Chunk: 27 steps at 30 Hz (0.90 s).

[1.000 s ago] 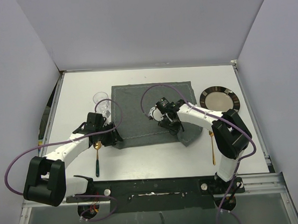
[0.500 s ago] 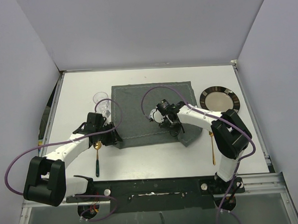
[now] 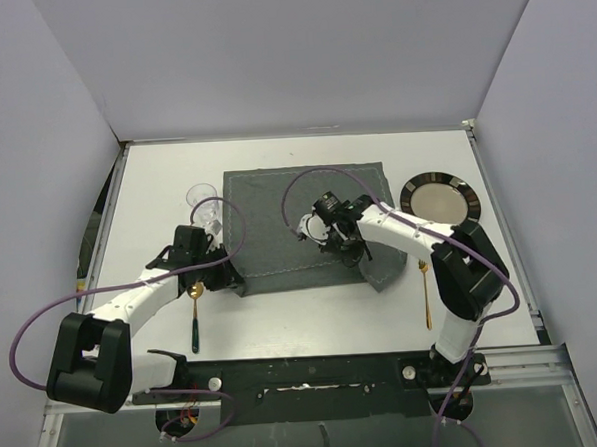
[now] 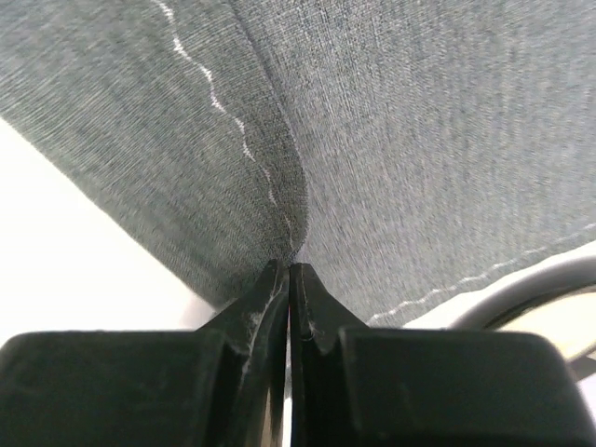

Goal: Set the dinner table for one person
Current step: Flatten out the napkin at the center of the board.

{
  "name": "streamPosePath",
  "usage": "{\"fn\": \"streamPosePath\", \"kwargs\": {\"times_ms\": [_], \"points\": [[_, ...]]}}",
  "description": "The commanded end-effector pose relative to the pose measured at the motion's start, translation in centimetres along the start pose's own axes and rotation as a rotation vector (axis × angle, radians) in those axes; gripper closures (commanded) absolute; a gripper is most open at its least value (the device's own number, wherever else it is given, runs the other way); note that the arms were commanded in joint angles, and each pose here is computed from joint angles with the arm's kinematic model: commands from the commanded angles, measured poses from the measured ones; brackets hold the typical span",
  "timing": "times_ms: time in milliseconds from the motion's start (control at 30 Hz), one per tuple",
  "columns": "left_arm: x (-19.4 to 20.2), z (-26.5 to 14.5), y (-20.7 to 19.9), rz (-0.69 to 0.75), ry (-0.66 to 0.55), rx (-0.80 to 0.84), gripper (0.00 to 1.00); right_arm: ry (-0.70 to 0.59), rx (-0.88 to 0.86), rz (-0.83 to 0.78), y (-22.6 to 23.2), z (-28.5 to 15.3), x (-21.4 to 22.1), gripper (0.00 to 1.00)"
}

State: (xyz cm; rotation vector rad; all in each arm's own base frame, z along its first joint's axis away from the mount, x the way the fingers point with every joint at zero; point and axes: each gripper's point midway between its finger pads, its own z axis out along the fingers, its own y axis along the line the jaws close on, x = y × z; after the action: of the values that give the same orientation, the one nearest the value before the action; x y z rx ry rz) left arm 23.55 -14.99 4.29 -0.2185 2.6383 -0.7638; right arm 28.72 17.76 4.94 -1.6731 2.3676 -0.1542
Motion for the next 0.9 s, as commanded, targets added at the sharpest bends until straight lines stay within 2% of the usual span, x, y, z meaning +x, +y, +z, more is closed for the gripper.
{"fn": "streamPosePath", "kwargs": {"times_ms": [0, 200, 267, 300, 333, 367, 500, 667, 867], "points": [[-2.2, -1.5, -1.6, 0.072, -0.113, 0.061, 1.0, -0.094, 0.009, -0.102, 0.0, -6.4, -1.6, 1.0], [-1.9, -2.0, -2.5, 0.114, -0.108, 0.111, 0.98, -0.004, -0.138, -0.209, 4.4, -7.9, 1.7, 1.0], [-1.6, -1.9, -2.7, 0.1, -0.088, 0.121, 0.83, 0.062, -0.201, -0.24, 6.2, -7.4, 3.8, 1.0], [-1.4, -1.9, -2.7, 0.092, -0.08, 0.119, 0.6, 0.097, -0.229, -0.253, 7.0, -7.1, 4.9, 1.0], [-1.3, -1.9, -2.6, 0.079, -0.076, 0.111, 0.14, 0.127, -0.261, -0.269, 7.9, -6.9, 6.0, 1.0], [-1.2, -1.9, -2.5, 0.066, -0.072, 0.103, 0.04, 0.167, -0.302, -0.284, 9.0, -6.8, 7.4, 1.0], [-1.1, -2.6, -2.4, 0.029, -0.076, 0.079, 0.02, 0.226, -0.393, -0.332, 11.3, -7.0, 9.9, 1.0], [-1.4, -3.7, -3.3, 0.025, -0.118, 0.112, 0.02, 0.219, -0.534, -0.36, 13.9, -8.3, 9.9, 0.98], [-2.0, -3.6, -3.3, 0.032, -0.128, 0.102, 0.02, 0.201, -0.646, -0.393, 17.1, -8.4, 8.4, 0.76]]}}
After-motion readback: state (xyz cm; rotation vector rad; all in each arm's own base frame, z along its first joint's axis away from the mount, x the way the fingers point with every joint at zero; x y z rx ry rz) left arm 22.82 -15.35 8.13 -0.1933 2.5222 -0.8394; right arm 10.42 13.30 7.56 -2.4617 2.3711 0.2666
